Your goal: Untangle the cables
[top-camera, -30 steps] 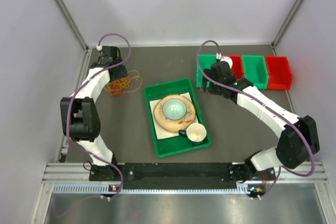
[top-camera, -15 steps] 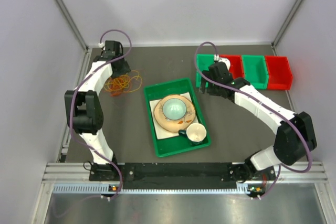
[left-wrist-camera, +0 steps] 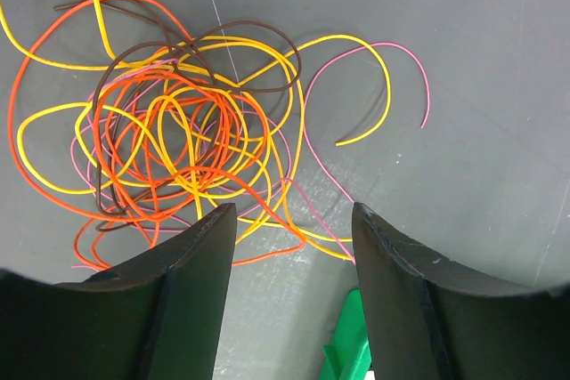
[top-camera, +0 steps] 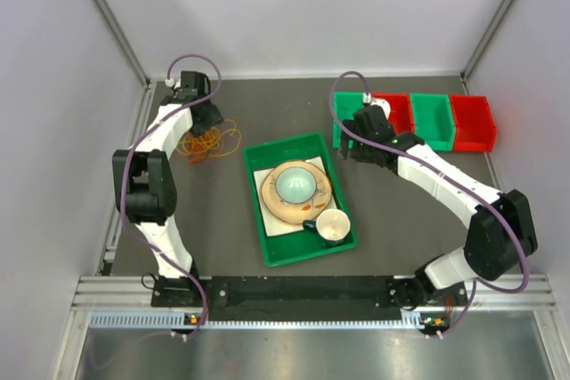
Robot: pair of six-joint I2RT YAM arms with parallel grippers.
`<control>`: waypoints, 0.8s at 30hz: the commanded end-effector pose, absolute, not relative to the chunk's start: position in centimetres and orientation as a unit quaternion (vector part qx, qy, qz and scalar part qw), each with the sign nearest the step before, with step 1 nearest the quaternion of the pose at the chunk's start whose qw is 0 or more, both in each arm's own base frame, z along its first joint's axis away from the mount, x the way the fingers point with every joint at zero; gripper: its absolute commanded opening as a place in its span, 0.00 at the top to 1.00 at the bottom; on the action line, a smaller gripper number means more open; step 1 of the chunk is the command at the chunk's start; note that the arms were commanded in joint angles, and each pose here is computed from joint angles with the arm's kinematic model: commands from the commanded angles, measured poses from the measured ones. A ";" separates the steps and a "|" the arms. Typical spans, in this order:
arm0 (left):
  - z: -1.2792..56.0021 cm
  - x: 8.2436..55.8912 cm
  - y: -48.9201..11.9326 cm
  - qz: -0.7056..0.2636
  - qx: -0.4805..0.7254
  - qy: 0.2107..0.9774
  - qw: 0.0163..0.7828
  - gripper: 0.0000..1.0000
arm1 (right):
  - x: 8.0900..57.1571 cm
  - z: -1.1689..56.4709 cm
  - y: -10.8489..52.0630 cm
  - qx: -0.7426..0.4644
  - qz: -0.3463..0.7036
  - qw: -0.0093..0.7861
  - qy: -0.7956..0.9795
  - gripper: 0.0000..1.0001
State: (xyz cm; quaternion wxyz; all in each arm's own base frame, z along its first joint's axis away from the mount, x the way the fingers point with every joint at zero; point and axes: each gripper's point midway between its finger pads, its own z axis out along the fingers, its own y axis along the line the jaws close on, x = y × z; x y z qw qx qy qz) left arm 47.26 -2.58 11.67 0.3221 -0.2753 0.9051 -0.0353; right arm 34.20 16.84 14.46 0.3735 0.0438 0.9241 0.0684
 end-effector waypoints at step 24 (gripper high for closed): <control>11.3 49.5 -2.5 -0.039 -0.299 0.892 0.337 1.00 | 34.4 15.5 17.6 0.042 0.080 0.385 0.919 0.16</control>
